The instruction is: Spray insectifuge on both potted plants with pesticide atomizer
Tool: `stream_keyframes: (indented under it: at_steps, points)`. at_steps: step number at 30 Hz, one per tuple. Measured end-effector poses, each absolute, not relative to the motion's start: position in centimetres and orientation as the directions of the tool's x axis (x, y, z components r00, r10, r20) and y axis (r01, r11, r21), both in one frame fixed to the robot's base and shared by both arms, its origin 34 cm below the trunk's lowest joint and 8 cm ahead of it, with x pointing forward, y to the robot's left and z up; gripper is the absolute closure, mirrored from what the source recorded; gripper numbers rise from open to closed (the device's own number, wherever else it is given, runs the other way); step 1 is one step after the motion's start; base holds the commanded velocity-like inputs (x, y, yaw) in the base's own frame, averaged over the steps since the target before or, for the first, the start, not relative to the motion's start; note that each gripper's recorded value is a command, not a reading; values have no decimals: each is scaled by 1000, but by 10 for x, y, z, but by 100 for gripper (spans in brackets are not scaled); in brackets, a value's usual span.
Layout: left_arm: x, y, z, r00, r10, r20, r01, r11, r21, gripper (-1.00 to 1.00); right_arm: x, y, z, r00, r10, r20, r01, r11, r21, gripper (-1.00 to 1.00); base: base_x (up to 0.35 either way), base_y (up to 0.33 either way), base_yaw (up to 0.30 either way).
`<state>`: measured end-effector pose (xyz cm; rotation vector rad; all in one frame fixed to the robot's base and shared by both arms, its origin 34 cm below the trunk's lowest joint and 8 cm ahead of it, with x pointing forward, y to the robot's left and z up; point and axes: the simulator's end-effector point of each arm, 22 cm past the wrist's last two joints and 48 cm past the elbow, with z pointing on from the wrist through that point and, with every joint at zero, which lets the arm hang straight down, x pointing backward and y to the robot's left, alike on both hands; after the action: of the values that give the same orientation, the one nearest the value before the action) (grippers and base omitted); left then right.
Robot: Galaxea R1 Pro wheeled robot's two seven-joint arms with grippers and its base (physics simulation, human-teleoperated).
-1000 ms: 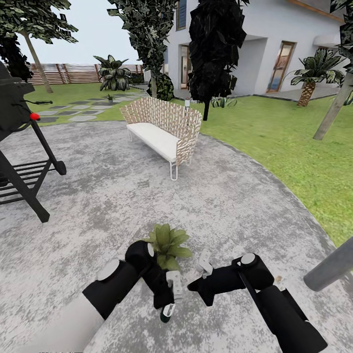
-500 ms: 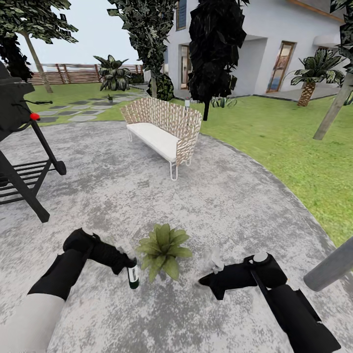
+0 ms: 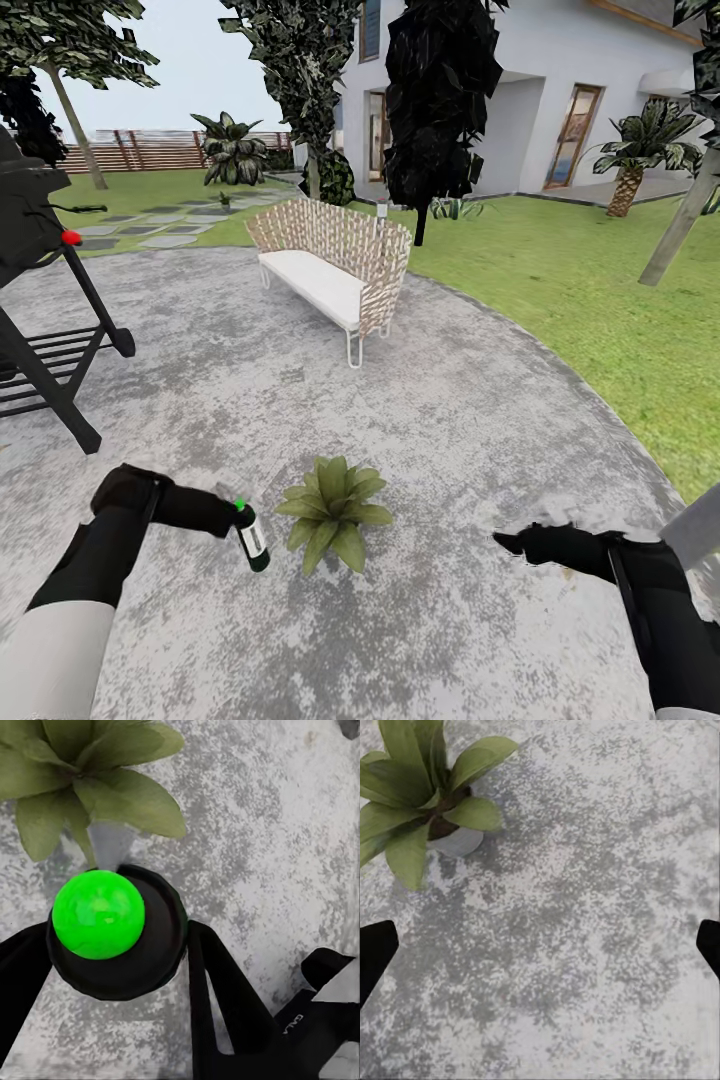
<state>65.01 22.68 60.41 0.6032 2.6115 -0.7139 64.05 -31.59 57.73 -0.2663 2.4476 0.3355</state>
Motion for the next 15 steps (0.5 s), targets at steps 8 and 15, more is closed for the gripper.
stream_keyframes:
  at_steps: [8,15]
  points:
    - [610,255,533,-953,265,-146,302,862,-407,100,681,-315,576,-644,-121,-756,-128,991,-49,-100,0,0,0]
    - [593,249,511,-963,269,-12,244,854,-460,100,685,-313,576,-628,-115,-770,-99,993,-67,-100,0,0,0]
